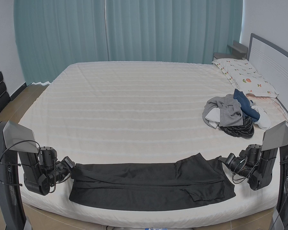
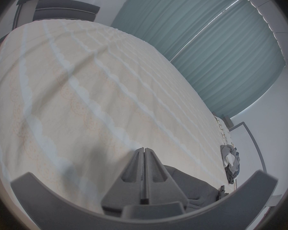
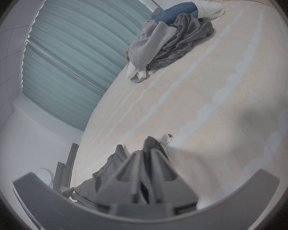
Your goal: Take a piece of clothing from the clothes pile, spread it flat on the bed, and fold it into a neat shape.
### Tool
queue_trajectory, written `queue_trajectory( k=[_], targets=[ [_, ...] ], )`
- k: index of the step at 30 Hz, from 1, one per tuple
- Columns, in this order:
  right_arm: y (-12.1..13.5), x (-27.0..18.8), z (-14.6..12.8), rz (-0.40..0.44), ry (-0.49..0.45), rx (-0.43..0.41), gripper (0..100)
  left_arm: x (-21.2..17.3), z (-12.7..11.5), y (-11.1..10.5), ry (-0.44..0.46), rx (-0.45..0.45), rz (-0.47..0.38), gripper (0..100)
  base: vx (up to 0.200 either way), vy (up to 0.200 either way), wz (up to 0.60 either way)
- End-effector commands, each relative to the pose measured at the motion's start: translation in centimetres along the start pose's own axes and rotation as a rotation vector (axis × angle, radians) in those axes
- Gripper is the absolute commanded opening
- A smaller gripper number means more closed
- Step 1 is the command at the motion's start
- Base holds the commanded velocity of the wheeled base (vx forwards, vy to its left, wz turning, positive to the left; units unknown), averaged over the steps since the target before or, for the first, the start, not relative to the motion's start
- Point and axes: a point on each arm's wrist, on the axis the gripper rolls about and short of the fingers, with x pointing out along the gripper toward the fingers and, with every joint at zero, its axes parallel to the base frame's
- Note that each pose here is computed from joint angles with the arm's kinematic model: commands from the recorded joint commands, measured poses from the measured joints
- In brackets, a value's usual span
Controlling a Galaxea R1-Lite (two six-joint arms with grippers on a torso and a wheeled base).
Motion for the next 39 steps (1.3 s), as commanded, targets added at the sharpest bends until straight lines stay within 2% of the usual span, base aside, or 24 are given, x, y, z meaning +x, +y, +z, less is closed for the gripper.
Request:
queue_trajectory(
  k=[1, 11, 12, 16, 19, 25, 26, 31, 36, 39],
  targets=[
    [0.0, 0.4, 0.5, 0.014, -0.026, -0.004, 0, -0.1, -0.2, 0.1, 0.004, 0.002, 0.002, 0, 0.000, 0.000, 0.00],
    [-0.1, 0.5, 0.6, 0.016, -0.028, -0.004, 0, -0.4, -0.6, 0.2, 0.017, 0.007, 0.011, 0, 0.000, 0.000, 0.00],
    [-0.1, 0.4, 0.6, 0.015, -0.029, -0.005, 100, -0.4, -0.6, 0.2, 0.017, 0.007, 0.011, 0, 0.000, 0.000, 0.00],
    [0.1, -0.2, 1.0, 0.011, -0.037, 0.000, 100, -0.7, -0.9, 0.3, 0.030, 0.010, 0.016, 0, 0.000, 0.000, 0.00],
    [1.7, -2.4, 2.1, 0.039, -0.060, -0.007, 100, -1.0, -1.0, 0.3, 0.038, 0.011, 0.015, 0, 0.000, 0.000, 0.00],
    [3.7, -3.7, 1.9, 0.079, -0.056, -0.031, 100, -1.0, -1.1, 0.2, 0.041, 0.013, 0.013, 0, 0.000, 0.000, 0.00],
    [4.0, -3.7, 1.1, 0.082, -0.023, -0.036, 100, -1.0, -1.1, 0.3, 0.042, 0.012, 0.014, 100, 0.000, 0.000, 0.00],
    [3.5, -2.4, -2.1, 0.049, 0.081, -0.057, 100, -1.1, -1.1, 0.3, 0.046, 0.005, 0.014, 100, 0.000, 0.000, 0.00],
    [3.1, -1.7, -2.9, 0.050, 0.112, -0.105, 100, -1.1, -1.1, 0.3, 0.042, -0.002, -0.002, 100, 0.000, 0.000, 0.00],
    [2.8, -0.8, -3.1, 0.056, 0.114, -0.163, 100, -1.3, -1.2, 0.3, 0.033, 0.002, -0.010, 100, 0.000, 0.000, 0.00]
  ],
)
